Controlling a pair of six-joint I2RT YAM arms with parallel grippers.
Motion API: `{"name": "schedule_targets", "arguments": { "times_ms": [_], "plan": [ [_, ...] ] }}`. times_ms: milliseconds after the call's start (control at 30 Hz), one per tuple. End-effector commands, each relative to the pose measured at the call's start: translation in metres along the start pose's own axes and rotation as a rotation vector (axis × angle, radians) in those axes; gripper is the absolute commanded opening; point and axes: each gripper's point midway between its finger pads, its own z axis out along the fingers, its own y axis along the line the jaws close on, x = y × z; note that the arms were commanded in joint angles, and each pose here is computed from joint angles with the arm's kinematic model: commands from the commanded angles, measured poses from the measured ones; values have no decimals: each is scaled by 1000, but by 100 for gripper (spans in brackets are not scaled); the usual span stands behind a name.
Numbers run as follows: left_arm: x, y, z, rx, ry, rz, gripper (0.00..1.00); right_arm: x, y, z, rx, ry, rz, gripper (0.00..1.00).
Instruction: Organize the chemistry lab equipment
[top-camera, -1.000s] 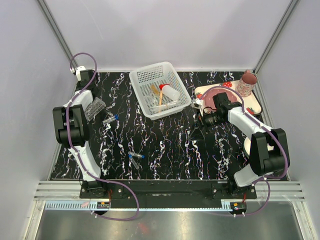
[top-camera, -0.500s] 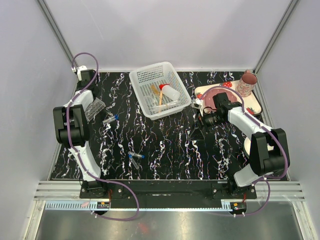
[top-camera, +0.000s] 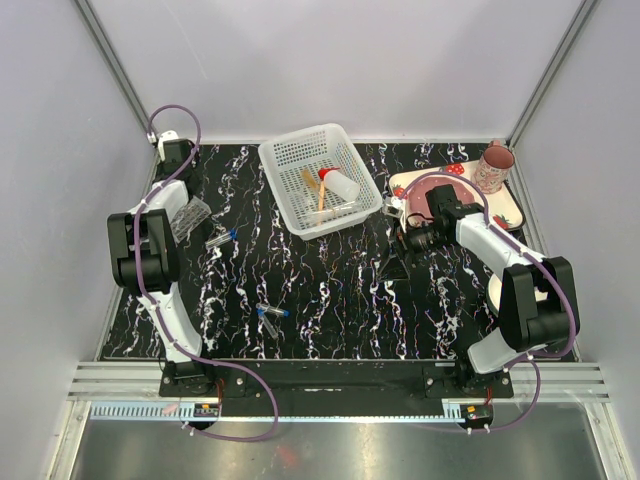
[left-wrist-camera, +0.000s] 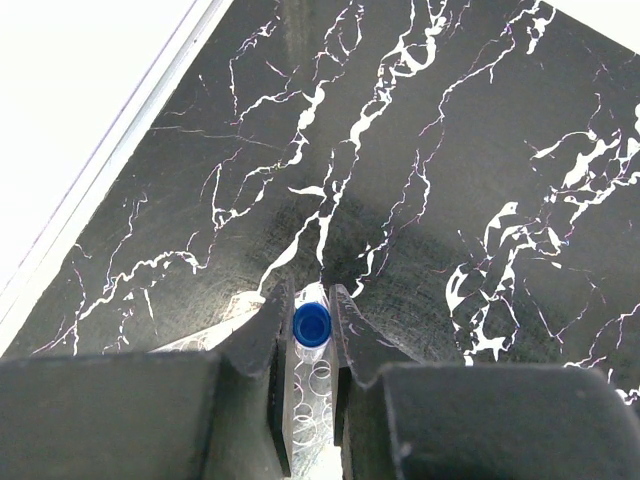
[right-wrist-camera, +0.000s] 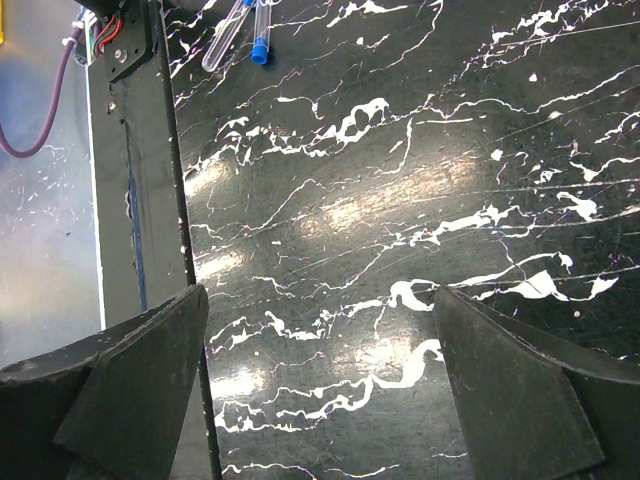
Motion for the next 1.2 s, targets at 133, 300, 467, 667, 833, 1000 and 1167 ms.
{"name": "schedule_targets", "arguments": {
  "times_ms": [133, 300, 467, 667, 833, 1000, 1167],
  "plan": [
    [-19, -7, -6, 35, -78, 13, 12, -16, -3, -9, 19, -27, -56, 100],
    [-19, -8, -7, 37, -81, 13, 12, -17, -3, -10, 20, -31, -58, 100],
    [-17, -6, -9, 38, -84, 13, 16, -16, -4, -11, 24, -33, -54, 100],
    [-14, -4, -10, 35, -78, 19, 16, -17, -4, -12, 25, -35, -56, 100],
    [-14, -3, -11, 32, -79, 19, 21, -17, -4, -12, 25, -35, -54, 100],
    [-12, -2, -12, 31, -76, 18, 28, -17, -5, -13, 26, -38, -52, 100],
    [-20, -3, -17, 40, -102, 10, 38, -17, -4, -13, 25, -38, -51, 100]
  ]
}}
